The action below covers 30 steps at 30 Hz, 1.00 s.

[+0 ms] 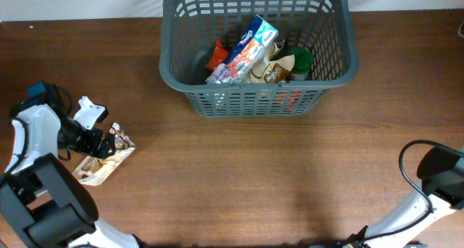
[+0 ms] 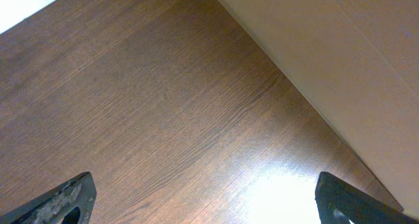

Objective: Pack container
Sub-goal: 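Lower the left gripper and grasp the clear dried-mushroom bag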

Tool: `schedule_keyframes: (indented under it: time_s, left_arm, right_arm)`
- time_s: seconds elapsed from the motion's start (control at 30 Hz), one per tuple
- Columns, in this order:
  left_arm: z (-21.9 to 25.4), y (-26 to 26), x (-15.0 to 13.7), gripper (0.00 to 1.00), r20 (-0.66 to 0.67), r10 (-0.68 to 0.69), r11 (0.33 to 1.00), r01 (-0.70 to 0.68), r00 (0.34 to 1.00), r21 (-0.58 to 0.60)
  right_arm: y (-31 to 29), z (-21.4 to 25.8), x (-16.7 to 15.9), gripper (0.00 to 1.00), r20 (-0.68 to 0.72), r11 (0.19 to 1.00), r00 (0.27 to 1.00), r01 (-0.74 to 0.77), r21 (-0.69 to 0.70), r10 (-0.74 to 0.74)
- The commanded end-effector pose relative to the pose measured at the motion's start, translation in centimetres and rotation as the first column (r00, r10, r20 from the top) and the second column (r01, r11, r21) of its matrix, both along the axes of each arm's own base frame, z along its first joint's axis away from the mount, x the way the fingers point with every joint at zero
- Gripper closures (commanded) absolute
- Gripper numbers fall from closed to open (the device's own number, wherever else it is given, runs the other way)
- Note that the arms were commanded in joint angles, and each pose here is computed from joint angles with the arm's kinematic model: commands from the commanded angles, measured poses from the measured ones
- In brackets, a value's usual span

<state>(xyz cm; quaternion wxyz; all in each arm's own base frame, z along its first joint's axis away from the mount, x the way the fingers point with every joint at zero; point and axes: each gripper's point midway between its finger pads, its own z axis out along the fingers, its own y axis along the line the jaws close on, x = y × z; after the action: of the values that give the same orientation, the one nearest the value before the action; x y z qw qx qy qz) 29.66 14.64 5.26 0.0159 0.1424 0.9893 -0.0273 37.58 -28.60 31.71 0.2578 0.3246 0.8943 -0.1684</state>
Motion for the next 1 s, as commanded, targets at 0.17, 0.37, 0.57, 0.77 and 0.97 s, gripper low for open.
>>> schedule_keyframes:
  time_s: [0.17, 0.37, 0.57, 0.77, 0.97]
  left_arm:
    - [-1.2, -2.2, 0.2, 0.0, -0.037, -0.134, 0.991, 0.133, 0.99, -0.024]
    - [-1.5, -2.8, 0.2, 0.0, -0.07, -0.171, 0.985, 0.172, 0.983, 0.0]
    - [-1.6, -2.2, -0.4, 0.0, -0.108, -0.156, 0.987, 0.16, 0.982, 0.033]
    - [-1.8, -2.2, -0.6, 0.0, -0.12, -0.131, 0.99, 0.136, 0.984, 0.034]
    - [-3.0, -2.9, -2.3, 0.0, -0.166, -0.103, 0.994, 0.106, 0.981, 0.012]
  right_arm:
    - [0.0, 0.5, -0.3, 0.01, 0.01, 1.0, 1.0, 0.019, -0.008, -0.019]
    - [0.0, 0.5, -0.3, 0.01, 0.009, 1.0, 1.0, 0.019, -0.008, -0.019]
    - [0.0, 0.5, -0.3, 0.01, 0.009, 1.0, 1.0, 0.019, -0.008, -0.019]
    - [0.0, 0.5, -0.3, 0.01, 0.009, 1.0, 1.0, 0.019, -0.008, -0.019]
    - [0.0, 0.5, -0.3, 0.01, 0.01, 1.0, 1.0, 0.019, -0.008, -0.019]
